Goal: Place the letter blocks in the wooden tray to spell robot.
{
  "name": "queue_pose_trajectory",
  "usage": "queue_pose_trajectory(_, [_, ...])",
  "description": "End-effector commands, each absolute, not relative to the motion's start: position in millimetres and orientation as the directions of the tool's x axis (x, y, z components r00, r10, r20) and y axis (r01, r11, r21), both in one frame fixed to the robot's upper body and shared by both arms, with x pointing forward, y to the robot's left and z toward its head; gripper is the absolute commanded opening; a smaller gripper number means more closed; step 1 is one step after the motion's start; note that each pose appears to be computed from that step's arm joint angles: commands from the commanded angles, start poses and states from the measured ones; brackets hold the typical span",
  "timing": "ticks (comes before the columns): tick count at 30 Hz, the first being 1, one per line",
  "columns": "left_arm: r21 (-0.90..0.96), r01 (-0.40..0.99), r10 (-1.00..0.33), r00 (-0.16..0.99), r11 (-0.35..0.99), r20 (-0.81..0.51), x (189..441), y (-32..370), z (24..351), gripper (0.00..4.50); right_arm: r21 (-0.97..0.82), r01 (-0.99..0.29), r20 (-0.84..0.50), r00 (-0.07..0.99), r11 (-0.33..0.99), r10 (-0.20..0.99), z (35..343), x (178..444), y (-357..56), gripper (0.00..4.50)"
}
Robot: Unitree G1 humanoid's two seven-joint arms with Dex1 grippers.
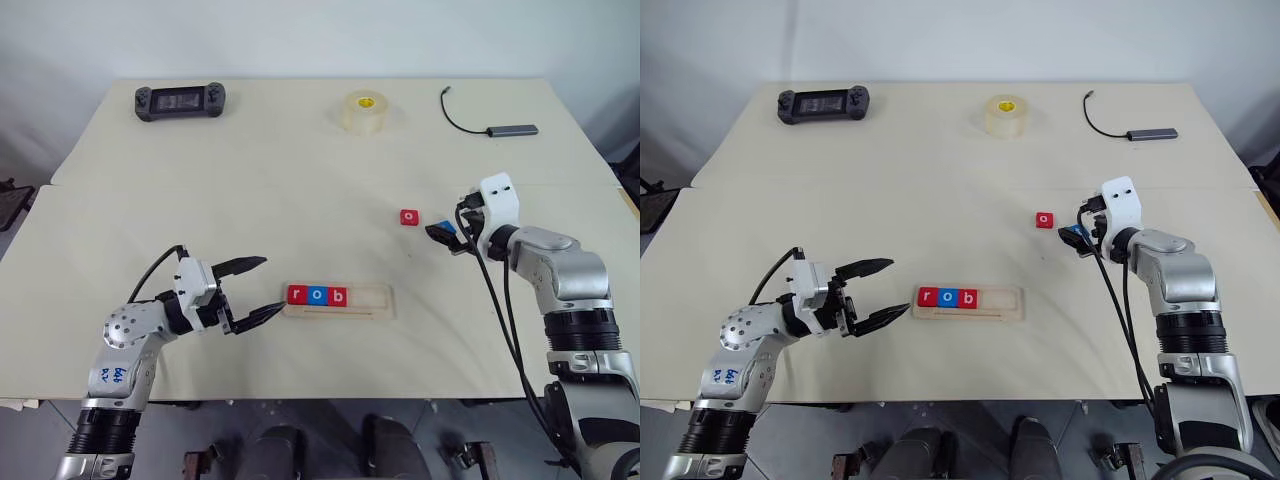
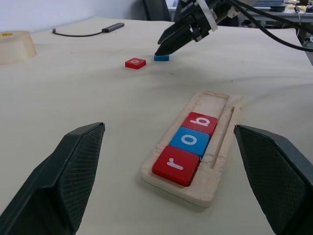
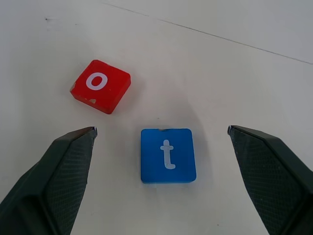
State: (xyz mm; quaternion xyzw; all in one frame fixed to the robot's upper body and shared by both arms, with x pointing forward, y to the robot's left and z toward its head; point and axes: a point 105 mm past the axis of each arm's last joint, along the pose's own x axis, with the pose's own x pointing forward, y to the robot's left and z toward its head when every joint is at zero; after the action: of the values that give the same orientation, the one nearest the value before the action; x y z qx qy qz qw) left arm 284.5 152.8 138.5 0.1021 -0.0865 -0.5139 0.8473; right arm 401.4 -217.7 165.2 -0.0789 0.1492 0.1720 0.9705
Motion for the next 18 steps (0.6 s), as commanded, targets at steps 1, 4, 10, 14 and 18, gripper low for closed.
queue_pose_trajectory(1, [0.297,0.841,-0.888,0.455,0.451,0.062,281,152,148,4.5,-0.072,-0.41,-0.245,0.891,0.909,0.382,190,401,-193,4.48])
queue_pose_trajectory(4, [0.301,0.839,-0.888,0.455,0.453,0.067,282,150,148,4.5,-0.063,-0.388,-0.262,0.895,0.919,0.36,186,407,-182,4.48])
queue_pose_trajectory(10, [0.304,0.839,-0.889,0.453,0.452,0.072,283,148,149,4.5,-0.055,-0.279,-0.274,0.927,0.959,0.254,175,425,-172,4.48])
queue_pose_trajectory(14, [0.306,0.834,-0.884,0.461,0.46,0.074,282,149,150,4.5,-0.038,-0.21,-0.314,0.931,0.977,0.188,162,432,-165,4.48])
queue_pose_trajectory(18, [0.306,0.828,-0.879,0.472,0.47,0.072,278,151,149,4.5,-0.022,-0.19,-0.315,0.933,0.981,0.174,159,435,-161,4.48])
